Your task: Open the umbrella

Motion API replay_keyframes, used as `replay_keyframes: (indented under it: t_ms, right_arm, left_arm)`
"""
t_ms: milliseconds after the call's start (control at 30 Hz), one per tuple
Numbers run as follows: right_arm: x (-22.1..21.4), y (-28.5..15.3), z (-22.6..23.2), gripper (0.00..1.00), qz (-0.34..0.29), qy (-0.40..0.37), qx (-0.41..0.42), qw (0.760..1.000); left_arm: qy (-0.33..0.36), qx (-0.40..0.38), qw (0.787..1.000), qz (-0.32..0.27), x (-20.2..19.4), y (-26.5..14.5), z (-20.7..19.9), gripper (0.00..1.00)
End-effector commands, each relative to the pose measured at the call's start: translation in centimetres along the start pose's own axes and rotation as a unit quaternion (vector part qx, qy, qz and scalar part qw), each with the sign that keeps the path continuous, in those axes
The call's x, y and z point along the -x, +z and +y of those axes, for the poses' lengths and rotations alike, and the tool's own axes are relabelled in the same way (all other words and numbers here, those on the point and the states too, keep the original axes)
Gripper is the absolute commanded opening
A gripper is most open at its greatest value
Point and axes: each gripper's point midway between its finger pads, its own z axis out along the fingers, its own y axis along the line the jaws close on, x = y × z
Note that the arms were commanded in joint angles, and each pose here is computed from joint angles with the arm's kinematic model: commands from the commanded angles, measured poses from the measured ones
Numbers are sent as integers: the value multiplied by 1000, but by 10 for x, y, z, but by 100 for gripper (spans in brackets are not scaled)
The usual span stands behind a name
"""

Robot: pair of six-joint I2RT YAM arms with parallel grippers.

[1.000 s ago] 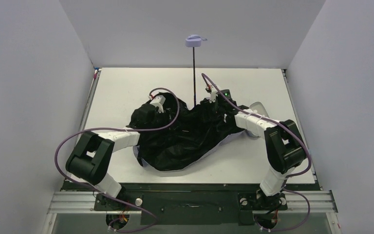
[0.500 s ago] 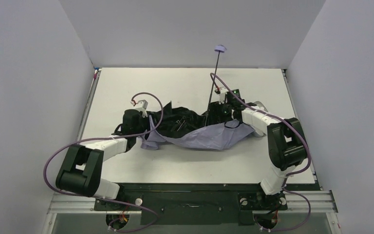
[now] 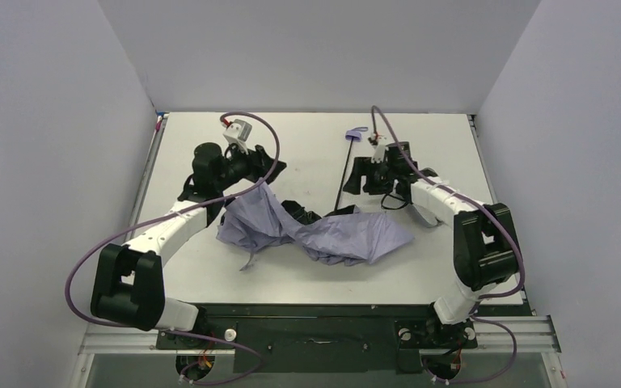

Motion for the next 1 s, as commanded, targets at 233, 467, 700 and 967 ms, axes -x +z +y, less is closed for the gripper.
replay_keyframes:
  t_ms: [233, 467, 700, 967]
  right_arm:
    - [90, 30, -28, 63, -99, 211, -19, 972]
    - [65, 73, -43, 61, -64, 272, -36, 959]
    - [51, 118, -30, 53, -44, 296, 0, 954]
    - [81, 131, -16, 13, -71, 301, 44, 950]
  left_arm:
    - [76, 4, 997, 25, -10, -27, -2, 69]
    - [95, 16, 995, 20, 5, -30, -2, 71]
    - [102, 23, 994, 20, 10, -32, 0, 74]
    - [76, 44, 996, 8, 30, -50, 8, 89]
